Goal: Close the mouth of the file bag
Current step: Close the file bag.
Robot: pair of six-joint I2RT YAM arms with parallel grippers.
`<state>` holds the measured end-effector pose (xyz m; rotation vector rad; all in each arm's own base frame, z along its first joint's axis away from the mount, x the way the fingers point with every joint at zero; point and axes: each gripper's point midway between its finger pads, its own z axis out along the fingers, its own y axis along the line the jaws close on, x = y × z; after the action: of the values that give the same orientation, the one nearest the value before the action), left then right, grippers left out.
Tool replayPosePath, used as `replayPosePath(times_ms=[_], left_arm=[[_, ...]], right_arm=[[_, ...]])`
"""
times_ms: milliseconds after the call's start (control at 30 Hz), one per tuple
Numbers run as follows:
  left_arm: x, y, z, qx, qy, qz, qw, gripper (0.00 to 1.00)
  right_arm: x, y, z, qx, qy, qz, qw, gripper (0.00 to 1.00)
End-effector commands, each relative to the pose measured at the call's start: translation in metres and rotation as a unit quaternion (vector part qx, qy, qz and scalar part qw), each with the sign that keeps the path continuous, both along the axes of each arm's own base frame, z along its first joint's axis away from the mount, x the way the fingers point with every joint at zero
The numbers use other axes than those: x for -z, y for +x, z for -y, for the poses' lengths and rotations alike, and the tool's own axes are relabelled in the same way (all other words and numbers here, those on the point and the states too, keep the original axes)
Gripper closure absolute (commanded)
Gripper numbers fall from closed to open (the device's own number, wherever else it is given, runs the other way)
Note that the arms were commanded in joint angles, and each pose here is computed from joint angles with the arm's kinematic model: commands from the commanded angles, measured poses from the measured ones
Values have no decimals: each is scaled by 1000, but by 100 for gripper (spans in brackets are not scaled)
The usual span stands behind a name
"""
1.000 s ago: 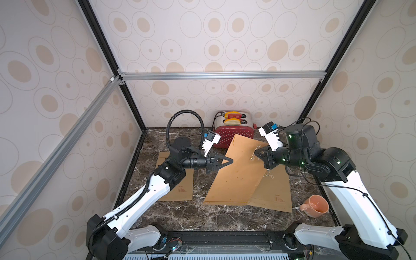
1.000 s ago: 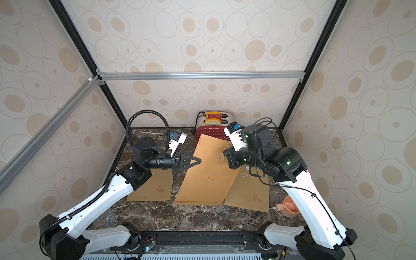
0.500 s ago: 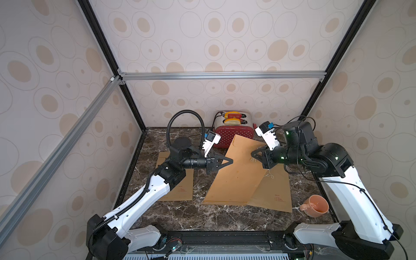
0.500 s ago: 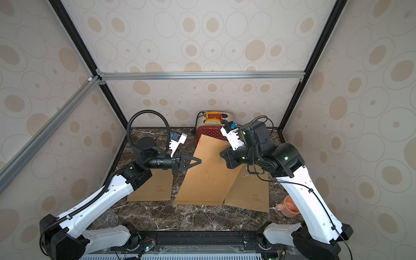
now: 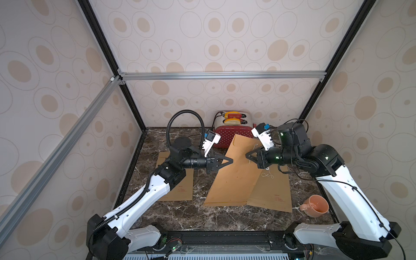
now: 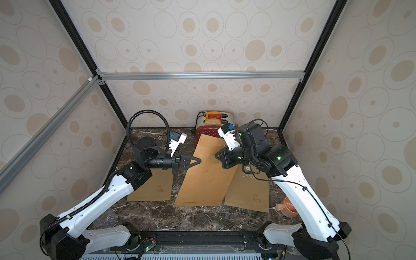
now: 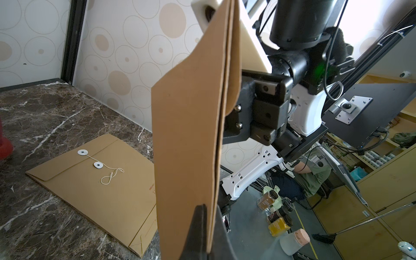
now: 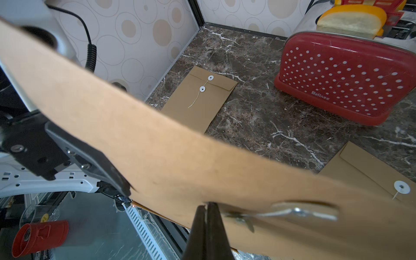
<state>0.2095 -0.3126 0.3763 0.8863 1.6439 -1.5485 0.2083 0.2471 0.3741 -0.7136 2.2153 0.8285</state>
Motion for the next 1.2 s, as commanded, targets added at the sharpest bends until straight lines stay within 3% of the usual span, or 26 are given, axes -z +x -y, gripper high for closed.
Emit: replayPosePath(times_ms=[0,567,1167], left_arm=[[-22,-3,-2,8,-25,28,999,100],[-25,-3,-1,12,-37,24,999,100],[-27,-4,-1,15,-42,25,999,100]], right_arm=[[-18,-4,-4,-1,54,14,998,100],[10,-17,3,2,78,9,997,100],[34,-10,33,60,14,26,998,100]])
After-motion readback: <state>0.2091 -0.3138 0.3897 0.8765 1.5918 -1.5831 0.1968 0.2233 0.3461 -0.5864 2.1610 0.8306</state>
